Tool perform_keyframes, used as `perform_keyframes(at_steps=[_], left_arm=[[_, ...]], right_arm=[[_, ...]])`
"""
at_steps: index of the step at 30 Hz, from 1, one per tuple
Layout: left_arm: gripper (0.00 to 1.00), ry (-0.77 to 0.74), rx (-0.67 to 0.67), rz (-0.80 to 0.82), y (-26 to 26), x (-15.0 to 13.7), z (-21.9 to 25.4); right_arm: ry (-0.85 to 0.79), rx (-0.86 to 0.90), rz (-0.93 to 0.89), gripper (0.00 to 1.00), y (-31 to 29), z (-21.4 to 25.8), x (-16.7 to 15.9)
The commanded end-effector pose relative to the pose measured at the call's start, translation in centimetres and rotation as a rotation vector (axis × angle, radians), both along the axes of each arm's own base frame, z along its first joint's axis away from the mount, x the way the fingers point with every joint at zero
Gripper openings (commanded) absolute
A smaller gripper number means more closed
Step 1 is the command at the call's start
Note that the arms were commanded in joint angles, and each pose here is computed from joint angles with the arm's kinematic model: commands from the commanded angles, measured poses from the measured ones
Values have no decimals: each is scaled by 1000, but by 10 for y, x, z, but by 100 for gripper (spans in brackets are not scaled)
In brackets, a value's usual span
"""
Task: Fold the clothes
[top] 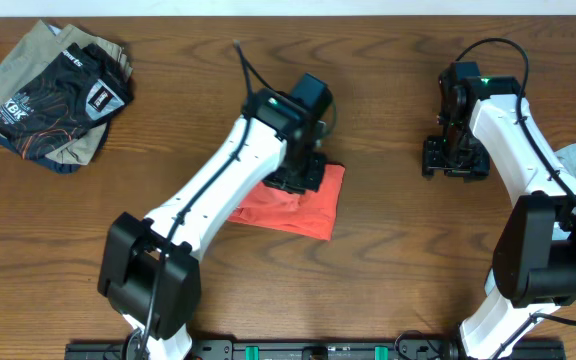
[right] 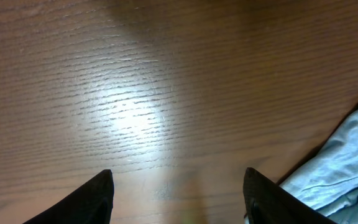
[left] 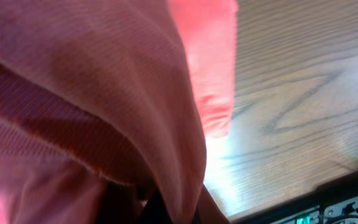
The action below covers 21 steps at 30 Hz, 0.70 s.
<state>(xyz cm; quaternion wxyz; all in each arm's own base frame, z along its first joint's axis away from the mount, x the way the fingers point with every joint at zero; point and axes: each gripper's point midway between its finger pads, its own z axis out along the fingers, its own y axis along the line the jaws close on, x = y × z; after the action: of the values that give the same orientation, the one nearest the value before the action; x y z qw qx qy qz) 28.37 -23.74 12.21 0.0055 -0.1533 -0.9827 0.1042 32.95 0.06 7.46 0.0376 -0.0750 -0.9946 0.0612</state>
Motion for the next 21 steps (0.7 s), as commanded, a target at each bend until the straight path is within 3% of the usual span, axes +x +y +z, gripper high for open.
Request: perform_keyframes(at_steps=[1, 2, 4, 6, 10, 12, 17, 21], left_arm=[[7, 32, 29, -41, -7, -17, -18], [14, 35, 31, -52, -10, -20, -20], [40, 27, 28, -103, -16, -26, -23], [52, -2, 12, -180, -22, -25, -23], [54, -38, -5, -228, -20, -15, -12], [54, -69, -7, -195, -11, -3, 1], [53, -170, -40, -4, 42, 39, 39], [53, -207, -42, 175, 97, 66, 51]], right_arm=[[-2, 12, 6, 65, -1, 0, 2], [-3, 13, 6, 64, -1, 0, 3], [-8, 13, 6, 64, -1, 0, 4], [-16, 19, 6, 65, 1, 0, 6], [-41, 152, 63, 66, 23, -2, 13], [-70, 305, 138, 67, 50, 1, 19], [-162, 698, 335, 68, 124, 26, 25], [-194, 771, 409, 68, 155, 33, 26]])
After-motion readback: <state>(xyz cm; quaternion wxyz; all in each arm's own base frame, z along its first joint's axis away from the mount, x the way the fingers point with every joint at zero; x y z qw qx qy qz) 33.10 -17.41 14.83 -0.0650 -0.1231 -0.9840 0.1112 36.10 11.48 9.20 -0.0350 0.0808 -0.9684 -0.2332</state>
